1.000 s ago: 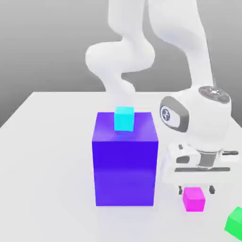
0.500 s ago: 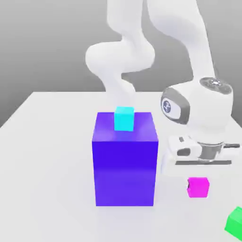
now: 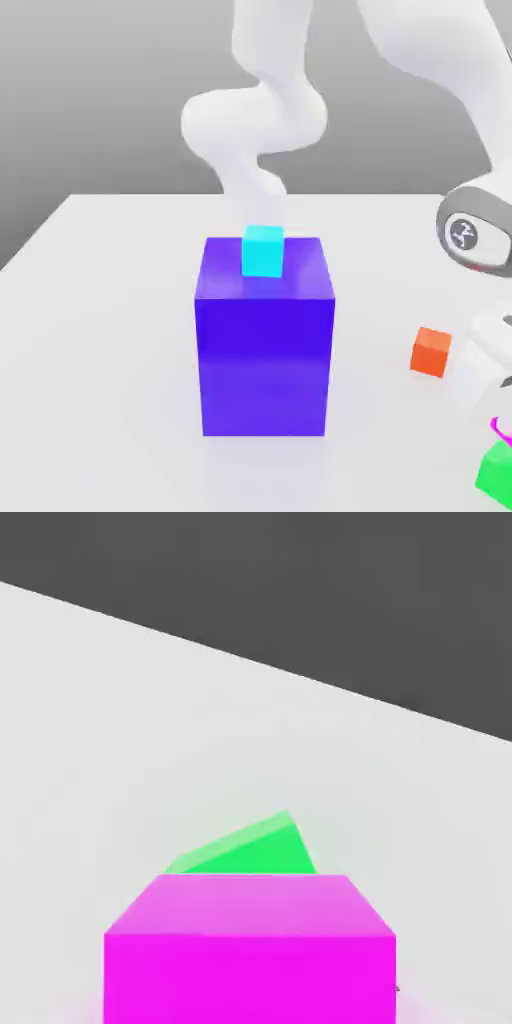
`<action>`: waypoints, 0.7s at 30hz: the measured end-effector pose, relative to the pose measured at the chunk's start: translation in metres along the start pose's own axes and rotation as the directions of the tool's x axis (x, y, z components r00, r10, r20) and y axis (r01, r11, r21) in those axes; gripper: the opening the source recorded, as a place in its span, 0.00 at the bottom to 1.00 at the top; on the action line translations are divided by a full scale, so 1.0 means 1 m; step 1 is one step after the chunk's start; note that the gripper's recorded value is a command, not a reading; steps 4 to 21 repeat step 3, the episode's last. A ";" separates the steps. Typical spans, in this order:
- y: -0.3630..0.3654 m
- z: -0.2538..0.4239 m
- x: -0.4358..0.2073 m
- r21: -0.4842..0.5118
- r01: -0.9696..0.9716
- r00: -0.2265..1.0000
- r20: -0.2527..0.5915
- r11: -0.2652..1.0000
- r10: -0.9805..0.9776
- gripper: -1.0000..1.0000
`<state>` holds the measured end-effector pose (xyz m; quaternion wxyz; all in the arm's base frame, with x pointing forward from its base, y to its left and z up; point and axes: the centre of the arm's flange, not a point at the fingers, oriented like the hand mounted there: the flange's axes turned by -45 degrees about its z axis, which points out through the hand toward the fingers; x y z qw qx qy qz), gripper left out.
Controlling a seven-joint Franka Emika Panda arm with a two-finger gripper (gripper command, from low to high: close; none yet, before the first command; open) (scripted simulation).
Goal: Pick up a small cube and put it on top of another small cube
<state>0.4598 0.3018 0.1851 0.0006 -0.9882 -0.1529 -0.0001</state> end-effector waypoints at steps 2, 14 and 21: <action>0.000 0.000 0.000 0.000 0.000 1.000 0.000 1.000 0.000 1.00; 0.000 0.000 0.000 0.000 0.000 1.000 0.000 1.000 0.000 1.00; 0.000 0.000 0.000 0.000 0.000 1.000 0.000 1.000 0.000 1.00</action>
